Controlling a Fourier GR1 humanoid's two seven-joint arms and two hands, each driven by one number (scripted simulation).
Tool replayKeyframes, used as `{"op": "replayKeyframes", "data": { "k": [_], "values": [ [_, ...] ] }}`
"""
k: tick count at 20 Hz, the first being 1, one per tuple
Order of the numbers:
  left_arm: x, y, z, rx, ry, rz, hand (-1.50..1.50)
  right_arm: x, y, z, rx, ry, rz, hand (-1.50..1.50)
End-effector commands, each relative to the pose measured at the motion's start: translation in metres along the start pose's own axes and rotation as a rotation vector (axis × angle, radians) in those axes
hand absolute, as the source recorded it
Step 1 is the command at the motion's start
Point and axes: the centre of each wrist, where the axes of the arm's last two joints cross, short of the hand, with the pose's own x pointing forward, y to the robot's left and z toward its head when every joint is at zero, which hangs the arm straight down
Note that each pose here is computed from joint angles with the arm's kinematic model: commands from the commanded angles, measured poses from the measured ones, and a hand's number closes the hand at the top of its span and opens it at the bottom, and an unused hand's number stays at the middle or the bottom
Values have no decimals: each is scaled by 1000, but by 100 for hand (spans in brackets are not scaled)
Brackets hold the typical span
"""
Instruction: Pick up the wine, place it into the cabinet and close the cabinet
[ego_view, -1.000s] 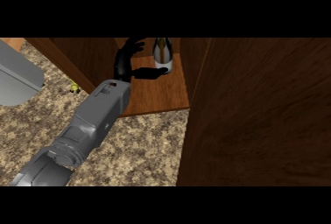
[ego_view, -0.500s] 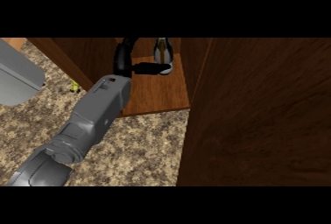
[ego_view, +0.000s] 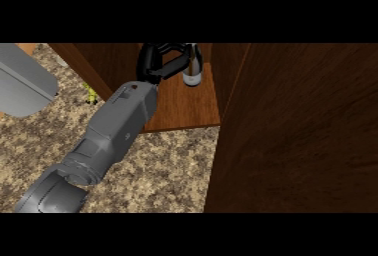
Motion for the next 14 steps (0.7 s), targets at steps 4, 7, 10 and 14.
{"op": "replayKeyframes", "data": {
  "k": [4,7,10,14],
  "values": [
    [9,-22,-4,-81,15,67,-150,48,-3,15,-25,-11,-98,-150],
    [4,-26,1,-96,26,107,-150,39,-1,15,-25,-4,-102,-150],
    [7,-28,0,-111,17,107,-150,51,-4,20,-58,21,-80,-150],
    [4,-26,3,-106,29,122,-150,55,-1,23,-55,22,-95,-150]
  ]
}}
